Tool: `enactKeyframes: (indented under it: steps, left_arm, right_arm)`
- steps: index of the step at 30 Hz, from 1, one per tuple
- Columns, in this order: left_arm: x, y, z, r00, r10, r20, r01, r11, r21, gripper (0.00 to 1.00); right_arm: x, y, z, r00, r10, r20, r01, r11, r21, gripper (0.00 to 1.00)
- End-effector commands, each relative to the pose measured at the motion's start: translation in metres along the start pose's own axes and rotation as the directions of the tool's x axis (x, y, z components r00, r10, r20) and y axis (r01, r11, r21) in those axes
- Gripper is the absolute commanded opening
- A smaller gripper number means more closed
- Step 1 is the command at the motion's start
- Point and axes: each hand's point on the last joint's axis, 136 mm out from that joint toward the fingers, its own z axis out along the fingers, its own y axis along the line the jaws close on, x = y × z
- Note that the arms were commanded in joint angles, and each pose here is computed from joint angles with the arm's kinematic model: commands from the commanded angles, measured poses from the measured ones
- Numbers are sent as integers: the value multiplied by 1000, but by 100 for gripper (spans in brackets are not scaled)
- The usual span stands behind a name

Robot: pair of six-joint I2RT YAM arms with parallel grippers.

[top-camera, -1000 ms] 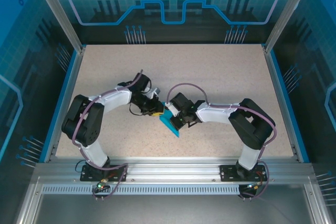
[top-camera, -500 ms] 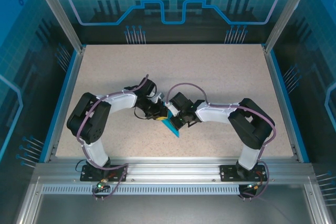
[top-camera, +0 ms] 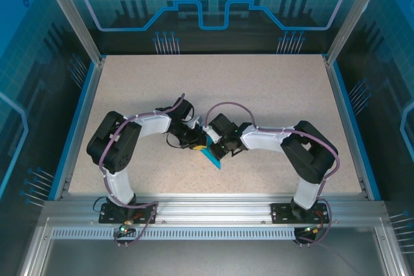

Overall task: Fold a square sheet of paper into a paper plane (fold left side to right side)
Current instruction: Third fold the triangle at the center of the table.

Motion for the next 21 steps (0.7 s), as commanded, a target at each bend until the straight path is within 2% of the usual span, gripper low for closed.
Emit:
enactKeyframes:
  steps: [1, 12, 17, 21]
  left_arm:
    - [9, 26, 14, 999, -43, -33, 40, 996, -80, 13]
    - [11, 47, 24, 996, -75, -39, 69, 987, -143, 12]
    - [14, 57, 26, 995, -90, -45, 81, 981, -175, 11]
    - [15, 59, 27, 995, -94, -47, 84, 980, -181, 11]
  right_arm:
    - [48, 4, 18, 984, -13, -177, 10, 1000, -18, 0]
    - [46, 4, 16, 986, -5, -167, 2, 1000, -17, 0]
    - [28, 5, 3, 994, 30, -106, -33, 999, -33, 0]
    - [2, 1, -20, 996, 85, -15, -86, 995, -57, 14]
